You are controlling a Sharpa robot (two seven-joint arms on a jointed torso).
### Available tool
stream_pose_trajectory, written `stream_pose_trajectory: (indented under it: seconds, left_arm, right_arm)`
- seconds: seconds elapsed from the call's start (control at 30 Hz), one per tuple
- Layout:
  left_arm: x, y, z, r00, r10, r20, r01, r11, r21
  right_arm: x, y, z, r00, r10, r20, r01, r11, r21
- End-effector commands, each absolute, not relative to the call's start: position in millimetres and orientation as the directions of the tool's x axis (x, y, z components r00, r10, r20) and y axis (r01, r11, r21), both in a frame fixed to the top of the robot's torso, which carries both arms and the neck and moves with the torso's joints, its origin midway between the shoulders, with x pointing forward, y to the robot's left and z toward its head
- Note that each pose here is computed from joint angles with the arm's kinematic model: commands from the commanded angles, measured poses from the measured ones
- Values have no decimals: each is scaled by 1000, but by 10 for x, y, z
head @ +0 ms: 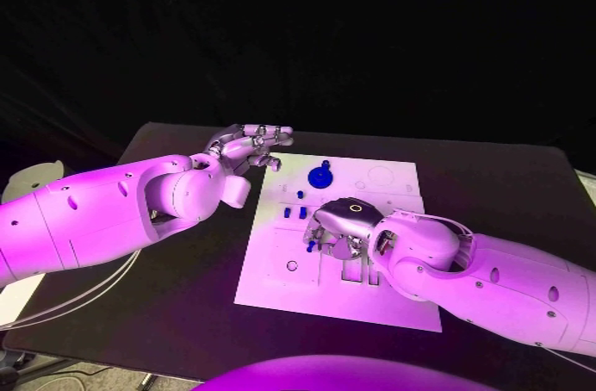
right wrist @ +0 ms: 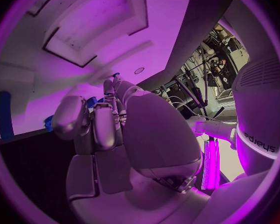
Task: Assemble the parts on the task board
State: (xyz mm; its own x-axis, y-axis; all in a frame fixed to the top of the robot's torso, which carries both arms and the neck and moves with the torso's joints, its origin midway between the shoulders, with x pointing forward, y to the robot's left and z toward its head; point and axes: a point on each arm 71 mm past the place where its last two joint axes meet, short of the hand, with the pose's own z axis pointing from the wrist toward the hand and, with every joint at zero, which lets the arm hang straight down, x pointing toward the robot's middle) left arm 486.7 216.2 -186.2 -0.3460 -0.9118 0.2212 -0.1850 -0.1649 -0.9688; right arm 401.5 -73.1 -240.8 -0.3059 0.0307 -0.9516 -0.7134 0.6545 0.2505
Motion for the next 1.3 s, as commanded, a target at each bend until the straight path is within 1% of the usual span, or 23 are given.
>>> stream_pose_trajectory:
  seconds: [0.03,0.4,0.7,0.87,1.0,1.07,1.17,1.23,1.3]
  left_arm:
    - [4863,2137,-1855,-365,-902,232,-187,-173,-967]
    - [4863,2138,-1856,-365,-901,232,-188,-172,-967]
    - [4864,2146,-1859,-364,-902,232,-191,-171,-967]
    - [4865,2155,-1864,-364,-902,231,-192,-170,-966]
    - [4862,2163,-1870,-364,-902,231,-195,-169,-966]
    - [4859,2168,-1871,-364,-902,231,-195,-169,-966]
    - [4854,2177,-1871,-363,-903,231,-196,-168,-966]
    - [4851,2182,-1871,-363,-903,231,-196,-168,-966]
    - [4848,2182,-1871,-364,-903,231,-196,-168,-966]
  right_arm:
    - [3988,-720,-2460,-310,-35,-950,-722,659,211]
    - [4007,-728,-2492,-306,-42,-951,-702,684,196]
    - [4025,-744,-2465,-278,2,-961,-692,693,202]
    - [4000,-803,-2396,-249,55,-967,-692,688,218]
    - [4005,-964,-2313,-248,81,-965,-668,707,231]
    - [4035,-1099,-2246,-247,88,-965,-645,729,232]
    - [4103,-1300,-2136,-237,86,-968,-608,763,217]
    - [4171,-1490,-2033,-222,73,-972,-574,797,190]
    - [4205,-1602,-1980,-210,64,-976,-553,815,173]
